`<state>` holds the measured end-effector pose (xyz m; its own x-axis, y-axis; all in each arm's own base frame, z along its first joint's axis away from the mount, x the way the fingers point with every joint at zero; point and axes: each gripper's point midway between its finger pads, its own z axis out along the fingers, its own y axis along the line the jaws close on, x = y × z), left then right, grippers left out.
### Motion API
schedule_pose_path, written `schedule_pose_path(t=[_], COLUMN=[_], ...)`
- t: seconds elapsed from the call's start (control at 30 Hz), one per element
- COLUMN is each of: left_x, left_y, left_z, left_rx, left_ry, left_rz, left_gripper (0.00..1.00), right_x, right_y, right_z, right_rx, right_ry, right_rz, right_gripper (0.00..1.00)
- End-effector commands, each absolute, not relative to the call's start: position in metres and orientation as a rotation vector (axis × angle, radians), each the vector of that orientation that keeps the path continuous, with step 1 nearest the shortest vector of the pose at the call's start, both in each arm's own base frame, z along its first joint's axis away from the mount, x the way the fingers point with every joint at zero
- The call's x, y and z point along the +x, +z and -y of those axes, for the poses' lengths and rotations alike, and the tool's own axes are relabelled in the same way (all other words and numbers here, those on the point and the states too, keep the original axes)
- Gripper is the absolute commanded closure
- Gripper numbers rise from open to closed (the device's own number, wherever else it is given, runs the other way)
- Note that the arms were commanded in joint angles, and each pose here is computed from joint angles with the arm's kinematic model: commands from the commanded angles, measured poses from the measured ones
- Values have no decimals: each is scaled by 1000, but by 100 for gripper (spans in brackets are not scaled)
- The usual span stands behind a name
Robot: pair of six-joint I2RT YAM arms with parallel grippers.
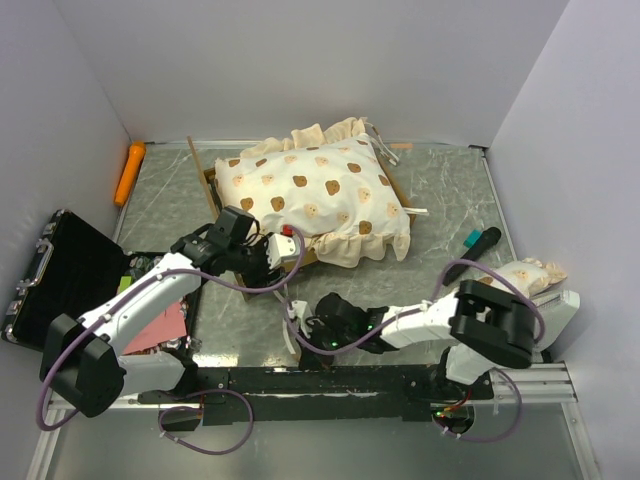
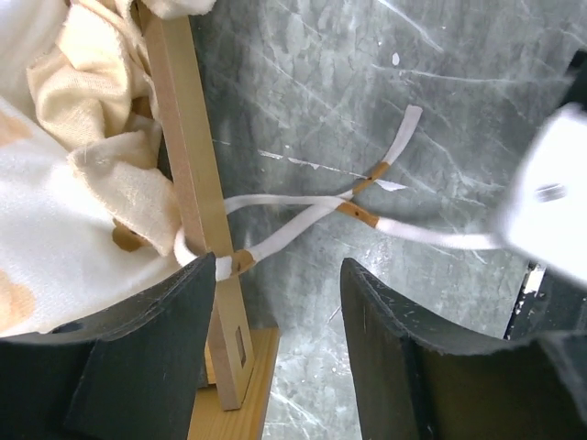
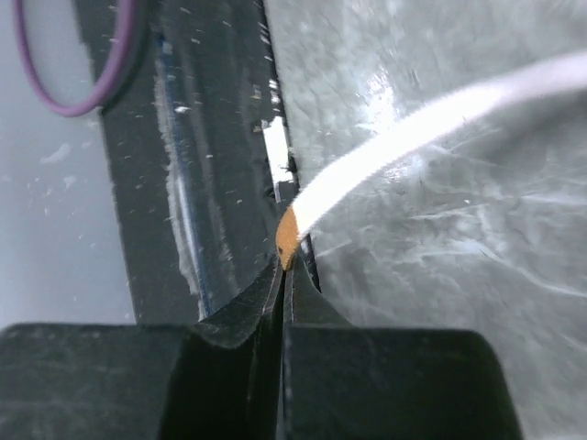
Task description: Set up the pet bed
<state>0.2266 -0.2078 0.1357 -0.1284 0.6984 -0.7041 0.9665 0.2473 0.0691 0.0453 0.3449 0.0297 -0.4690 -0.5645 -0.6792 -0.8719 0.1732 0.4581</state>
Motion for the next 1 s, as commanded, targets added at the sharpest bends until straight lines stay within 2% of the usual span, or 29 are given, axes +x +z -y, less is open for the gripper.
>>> schedule_pose_path(t=[0.0,0.1,0.2,0.23,0.27,0.37,0.5,0.63,0.97], left_x=[223,222,224,224,224,223,221,220,242], left_y=[149,148,151,152,154,158,158,158,181], left_z=[217,217,214,214,214,214,212,210,202], left_rx=[1503,1496,1487,1489,1487,1487,1487,1464,1250], left_ry=[-616,-615,-592,-588,-589,-586,-584,-583,-462], left_rz=[-1862,-1864,-1860,-1857,-1855,-1845,-1846,-1862,-1878], left_gripper=[39,39,39,40,39,41,44,45,41], right_x=[48,52,55,56,58,69,107,153,165], right_y=[36,30,29,35,38,57,80,63,27], right_z=[-372,-373,-368,-367,-364,-355,-337,-305,-304], right_rx=[-1297,-1278,-1255,-1246,-1243,-1237,-1125,-931,-1030], right_ry=[1264,1232,1191,1190,1175,1090,914,699,565], right_rz=[-2127,-2164,-2192,-2174,-2156,-2094,-2053,-2185,-2236], right_gripper=[100,100,67,61,50,34,30,31,31])
